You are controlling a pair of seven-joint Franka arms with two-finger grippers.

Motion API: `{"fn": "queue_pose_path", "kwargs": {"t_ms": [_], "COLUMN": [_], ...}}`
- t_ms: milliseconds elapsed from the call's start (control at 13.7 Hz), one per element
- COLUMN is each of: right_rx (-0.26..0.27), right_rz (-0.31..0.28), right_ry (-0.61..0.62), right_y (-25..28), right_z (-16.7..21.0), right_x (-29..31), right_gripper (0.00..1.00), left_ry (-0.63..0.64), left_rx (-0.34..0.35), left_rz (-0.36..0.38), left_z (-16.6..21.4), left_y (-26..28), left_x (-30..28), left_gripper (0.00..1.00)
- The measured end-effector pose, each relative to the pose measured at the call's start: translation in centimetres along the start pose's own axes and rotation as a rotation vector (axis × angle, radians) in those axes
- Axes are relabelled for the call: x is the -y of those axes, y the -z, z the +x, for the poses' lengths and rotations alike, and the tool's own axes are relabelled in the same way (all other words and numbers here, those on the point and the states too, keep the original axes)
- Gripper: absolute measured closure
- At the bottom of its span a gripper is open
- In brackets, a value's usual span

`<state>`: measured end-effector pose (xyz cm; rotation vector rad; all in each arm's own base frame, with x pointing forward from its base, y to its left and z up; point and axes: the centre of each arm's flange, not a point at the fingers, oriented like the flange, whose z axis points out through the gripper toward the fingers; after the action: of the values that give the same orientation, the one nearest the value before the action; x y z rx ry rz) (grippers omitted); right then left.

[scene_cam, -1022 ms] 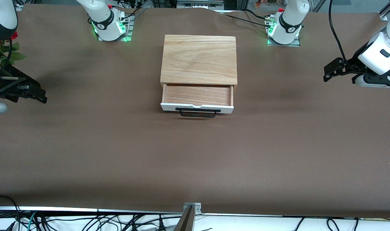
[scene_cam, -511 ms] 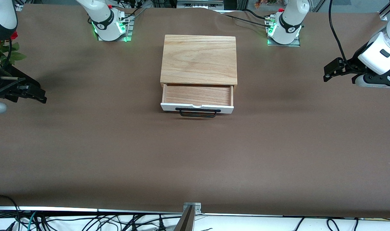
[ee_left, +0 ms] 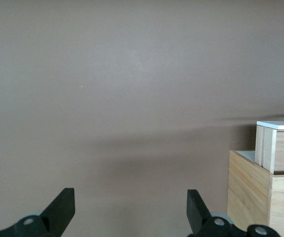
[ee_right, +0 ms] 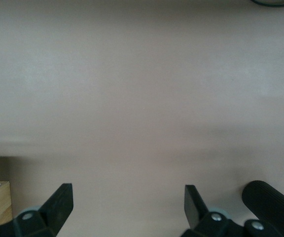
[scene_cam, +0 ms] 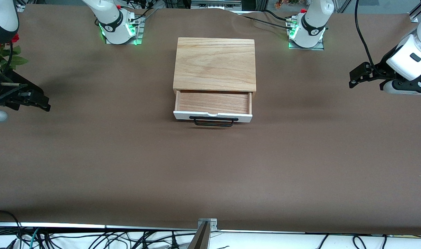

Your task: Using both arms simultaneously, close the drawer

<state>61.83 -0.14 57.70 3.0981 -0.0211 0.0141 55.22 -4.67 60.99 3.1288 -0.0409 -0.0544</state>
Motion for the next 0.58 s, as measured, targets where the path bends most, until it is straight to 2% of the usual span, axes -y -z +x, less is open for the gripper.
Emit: {"fn": "queue_pose_path", "kwargs": {"t_ms": [219,365,584], "right_rx": [0.009,0.017,0.043], "right_rz": [0.001,0.010,0.101], "right_ry": [0.001,0.004,0.002], "right_y": [-0.5,-1.1,-3.0], "right_z": [0.2,0.4,1.2], "right_x": [0.0,0.4,1.7], "right_gripper": [0.00,0.00,0.00], "left_ry": [-0.001,-0.020,-0.043], "left_rx": [0.001,0.019,0.018], "left_rz": [-0.010,-0.067,-0.154], "left_z": [0.0,0.1,1.8], "left_y": [0.0,-0.8,-3.2], "left_x": [-0.2,-1.8,-4.6], "left_gripper": [0.00,0.00,0.00]}}
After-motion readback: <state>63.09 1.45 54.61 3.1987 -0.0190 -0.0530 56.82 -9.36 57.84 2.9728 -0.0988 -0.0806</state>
